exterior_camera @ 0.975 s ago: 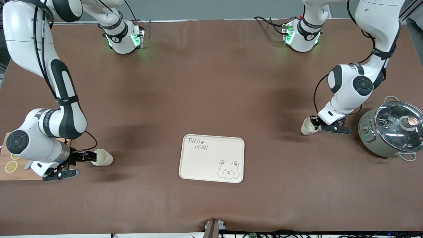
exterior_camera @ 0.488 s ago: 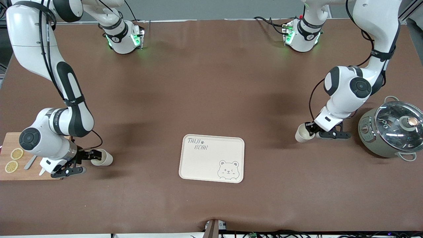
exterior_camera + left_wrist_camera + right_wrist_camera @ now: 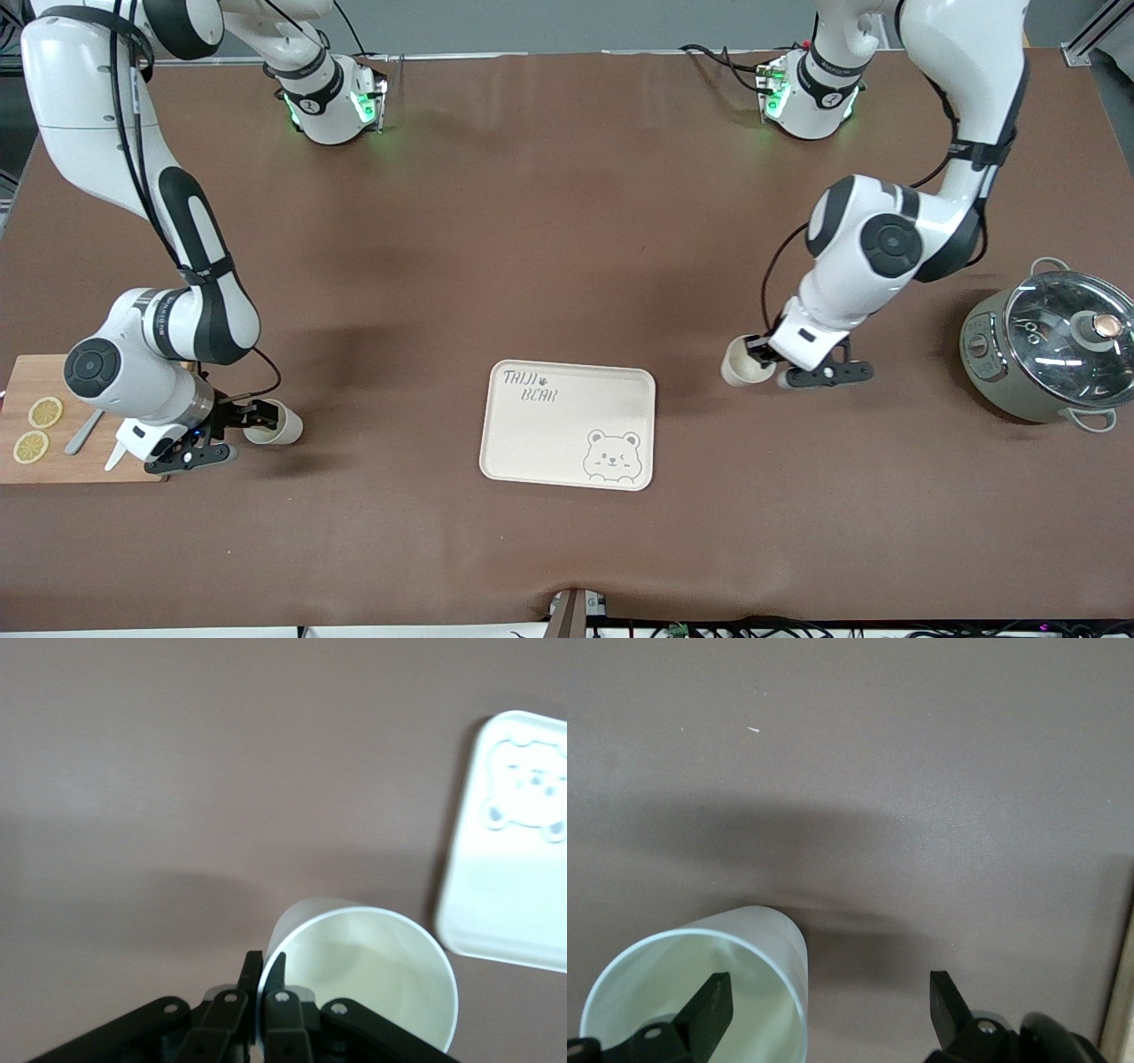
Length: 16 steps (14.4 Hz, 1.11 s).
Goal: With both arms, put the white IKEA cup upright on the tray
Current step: 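Carry the cup over the tray with the left gripper while the right gripper lifts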
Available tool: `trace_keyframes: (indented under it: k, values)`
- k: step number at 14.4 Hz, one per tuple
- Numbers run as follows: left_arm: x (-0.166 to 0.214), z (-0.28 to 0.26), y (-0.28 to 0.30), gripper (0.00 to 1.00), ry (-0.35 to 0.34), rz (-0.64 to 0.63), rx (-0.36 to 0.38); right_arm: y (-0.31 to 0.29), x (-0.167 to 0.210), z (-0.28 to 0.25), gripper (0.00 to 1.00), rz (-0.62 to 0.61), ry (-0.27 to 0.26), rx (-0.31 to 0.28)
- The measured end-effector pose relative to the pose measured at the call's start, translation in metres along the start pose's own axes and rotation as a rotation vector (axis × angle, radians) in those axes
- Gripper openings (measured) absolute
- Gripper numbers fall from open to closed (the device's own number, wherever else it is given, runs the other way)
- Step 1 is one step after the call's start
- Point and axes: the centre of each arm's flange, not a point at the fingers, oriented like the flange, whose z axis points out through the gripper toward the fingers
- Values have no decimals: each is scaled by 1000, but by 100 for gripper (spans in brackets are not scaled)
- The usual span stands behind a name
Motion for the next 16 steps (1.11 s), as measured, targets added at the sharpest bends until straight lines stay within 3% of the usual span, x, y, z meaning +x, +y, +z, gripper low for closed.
trace_keyframes:
  k: [1,5,9,10,11,12,14,16]
  values:
    - [0,2,17,4,-3,-18,-5,-1,0,0,97,-1,0,0]
    - [-6,27,82,4,-7,-71,-8,-3,1,0,55,-5,0,0]
    - [-10,53,138,4,19,-112,-5,-3,1,0,43,-5,0,1]
    - [-11,59,150,4,22,-117,-9,-4,1,0,38,-5,0,0]
    - [-12,65,160,4,27,-120,-7,-4,1,0,25,-6,0,0]
    - [-12,71,167,4,36,-117,1,-4,1,0,25,-6,1,0]
    - [-13,84,177,4,60,-108,31,-4,1,0,10,-6,1,1]
    - [-14,96,182,4,72,-98,52,-7,2,-3,5,-7,7,4]
